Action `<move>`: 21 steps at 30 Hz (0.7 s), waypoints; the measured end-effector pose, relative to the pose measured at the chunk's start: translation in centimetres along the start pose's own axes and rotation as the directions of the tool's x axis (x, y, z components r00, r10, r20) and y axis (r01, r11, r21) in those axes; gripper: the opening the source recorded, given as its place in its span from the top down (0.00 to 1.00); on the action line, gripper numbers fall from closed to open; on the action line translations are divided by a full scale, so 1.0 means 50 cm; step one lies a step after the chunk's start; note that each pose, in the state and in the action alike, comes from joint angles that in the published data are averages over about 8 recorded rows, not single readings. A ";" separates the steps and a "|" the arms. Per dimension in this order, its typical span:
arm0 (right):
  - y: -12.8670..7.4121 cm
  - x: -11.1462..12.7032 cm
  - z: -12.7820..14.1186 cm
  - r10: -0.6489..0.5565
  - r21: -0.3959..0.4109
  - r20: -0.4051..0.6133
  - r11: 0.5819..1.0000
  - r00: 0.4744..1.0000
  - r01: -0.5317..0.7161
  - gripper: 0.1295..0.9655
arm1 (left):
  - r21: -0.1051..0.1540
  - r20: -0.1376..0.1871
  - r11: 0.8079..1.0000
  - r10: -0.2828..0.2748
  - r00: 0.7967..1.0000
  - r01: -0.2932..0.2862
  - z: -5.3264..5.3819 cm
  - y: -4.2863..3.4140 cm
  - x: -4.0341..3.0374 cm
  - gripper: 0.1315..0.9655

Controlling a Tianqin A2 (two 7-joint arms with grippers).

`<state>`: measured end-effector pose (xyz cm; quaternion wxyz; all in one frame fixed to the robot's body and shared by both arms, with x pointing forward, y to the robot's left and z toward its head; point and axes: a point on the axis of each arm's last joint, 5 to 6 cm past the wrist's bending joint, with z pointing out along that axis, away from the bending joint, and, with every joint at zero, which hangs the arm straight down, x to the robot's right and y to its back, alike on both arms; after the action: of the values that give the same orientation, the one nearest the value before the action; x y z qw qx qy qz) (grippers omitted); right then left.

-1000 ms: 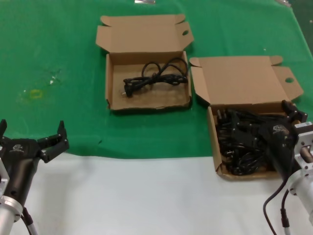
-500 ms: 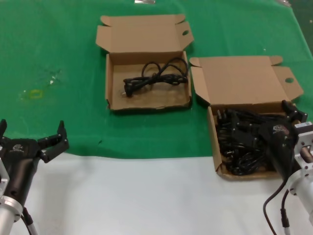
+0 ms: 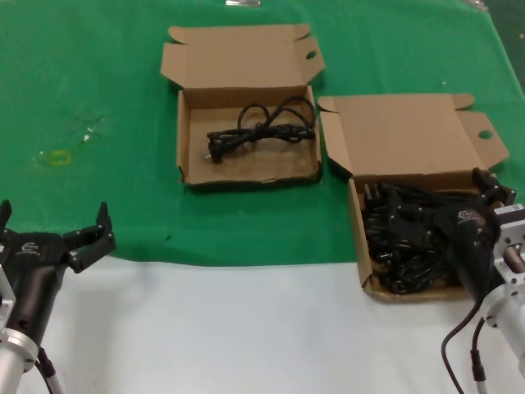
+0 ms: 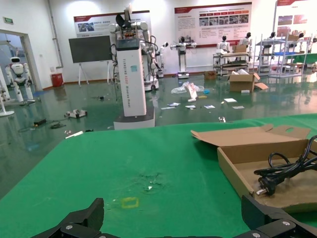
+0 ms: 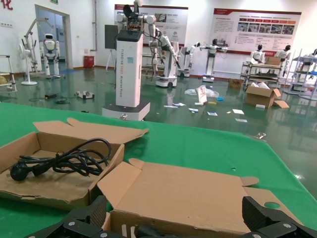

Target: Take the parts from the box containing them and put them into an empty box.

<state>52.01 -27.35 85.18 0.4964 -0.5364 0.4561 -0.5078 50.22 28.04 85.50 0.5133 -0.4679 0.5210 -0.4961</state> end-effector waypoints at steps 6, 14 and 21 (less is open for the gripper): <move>0.000 0.000 0.000 0.000 0.000 0.000 1.000 1.000 0.000 0.00 | 0.000 0.000 1.000 0.000 1.000 0.000 0.000 0.000 0.000 0.00; 0.000 0.000 0.000 0.000 0.000 0.000 1.000 1.000 0.000 0.00 | 0.000 0.000 1.000 0.000 1.000 0.000 0.000 0.000 0.000 0.00; 0.000 0.000 0.000 0.000 0.000 0.000 1.000 1.000 0.000 0.00 | 0.000 0.000 1.000 0.000 1.000 0.000 0.000 0.000 0.000 0.00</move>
<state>52.01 -27.35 85.18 0.4964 -0.5364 0.4561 -0.5078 50.22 28.04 85.50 0.5133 -0.4679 0.5210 -0.4961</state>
